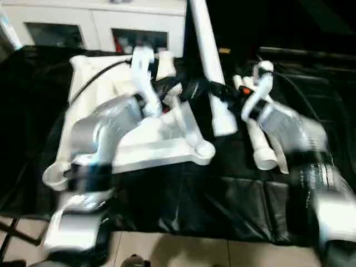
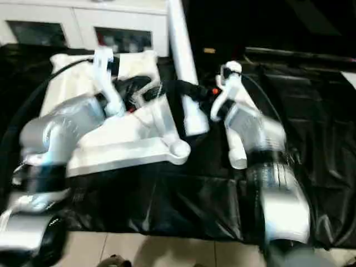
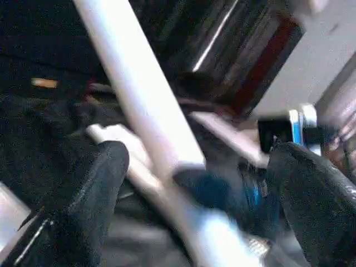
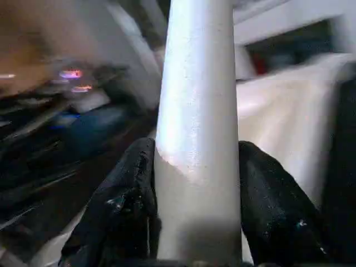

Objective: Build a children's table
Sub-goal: Pick table leg

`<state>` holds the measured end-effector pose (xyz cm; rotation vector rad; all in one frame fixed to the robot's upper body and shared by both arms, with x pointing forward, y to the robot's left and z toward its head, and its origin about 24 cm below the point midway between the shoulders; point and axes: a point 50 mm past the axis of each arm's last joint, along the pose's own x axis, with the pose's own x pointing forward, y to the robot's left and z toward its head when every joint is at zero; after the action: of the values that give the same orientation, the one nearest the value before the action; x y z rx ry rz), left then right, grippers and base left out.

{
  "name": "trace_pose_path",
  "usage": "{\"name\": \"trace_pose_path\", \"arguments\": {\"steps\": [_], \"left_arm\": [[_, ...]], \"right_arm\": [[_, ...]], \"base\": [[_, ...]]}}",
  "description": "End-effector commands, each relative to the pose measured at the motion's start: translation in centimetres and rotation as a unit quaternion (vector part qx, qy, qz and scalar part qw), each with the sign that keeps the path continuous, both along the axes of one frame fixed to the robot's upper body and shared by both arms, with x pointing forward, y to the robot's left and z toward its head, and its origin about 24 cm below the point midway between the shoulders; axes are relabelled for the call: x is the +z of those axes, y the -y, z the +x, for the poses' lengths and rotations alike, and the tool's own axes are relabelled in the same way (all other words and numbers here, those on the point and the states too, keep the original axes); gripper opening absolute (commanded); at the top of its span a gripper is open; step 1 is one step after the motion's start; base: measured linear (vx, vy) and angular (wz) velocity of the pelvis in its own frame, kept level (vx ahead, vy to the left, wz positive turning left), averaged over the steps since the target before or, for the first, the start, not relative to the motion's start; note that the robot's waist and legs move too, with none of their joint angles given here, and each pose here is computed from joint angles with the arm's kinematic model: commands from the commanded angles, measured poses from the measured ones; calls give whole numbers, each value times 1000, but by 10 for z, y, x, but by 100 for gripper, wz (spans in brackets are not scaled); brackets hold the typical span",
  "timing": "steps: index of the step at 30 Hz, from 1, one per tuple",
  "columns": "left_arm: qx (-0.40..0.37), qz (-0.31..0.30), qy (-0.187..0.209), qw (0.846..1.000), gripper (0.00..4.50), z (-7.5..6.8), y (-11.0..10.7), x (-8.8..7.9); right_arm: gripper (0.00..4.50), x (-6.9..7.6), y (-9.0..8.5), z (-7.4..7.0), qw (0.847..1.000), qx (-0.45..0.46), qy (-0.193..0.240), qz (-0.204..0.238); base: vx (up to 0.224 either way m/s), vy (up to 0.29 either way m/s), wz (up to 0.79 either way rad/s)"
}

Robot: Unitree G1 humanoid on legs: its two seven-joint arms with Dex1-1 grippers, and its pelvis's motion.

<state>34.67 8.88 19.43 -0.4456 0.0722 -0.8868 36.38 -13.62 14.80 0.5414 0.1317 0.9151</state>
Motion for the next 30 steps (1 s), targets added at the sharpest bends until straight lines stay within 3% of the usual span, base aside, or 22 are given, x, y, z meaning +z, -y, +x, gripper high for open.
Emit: {"name": "trace_pose_path", "arguments": {"steps": [1, 3, 5, 13, 16, 17, 20, 23, 30], "left_arm": [[-7, -33, -14, 999, 450, 0, 2, 7], [-30, -80, -21, 996, 450, -3, 7, 17], [-41, -92, -22, 995, 450, -6, 9, 21], [-31, -78, -41, 996, 450, -10, 13, 19], [3, -67, -60, 996, 450, -6, 13, 16], [26, -64, -73, 995, 450, -4, 13, 16], [64, -62, -91, 992, 416, 1, 13, 15], [113, -60, -101, 987, 410, 8, 14, 15], [195, -49, -117, 973, 338, 17, 8, 10]], "right_arm": [[182, 17, -1, -8, 999, 33, 38, 14], [182, 24, -3, -23, 995, 67, 60, 29], [182, 25, -3, -27, 994, 76, 66, 31], [182, 29, -8, -40, 993, 85, 80, 17], [182, 28, -16, -38, 994, 51, 88, -34], [182, 28, -23, -36, 993, 29, 92, -70], [182, 27, -35, -33, 990, -9, 94, -101], [182, 25, -49, -32, 982, -33, 113, -151], [182, 27, -71, -32, 969, -86, 133, -190]], "base": [[0, 0, 0], [0, 0, 0], [0, 0, 0], [0, 0, 0], [0, 0, 0], [0, 0, 0], [0, 0, 0], [0, 0, 0], [0, 0, 0]]}}
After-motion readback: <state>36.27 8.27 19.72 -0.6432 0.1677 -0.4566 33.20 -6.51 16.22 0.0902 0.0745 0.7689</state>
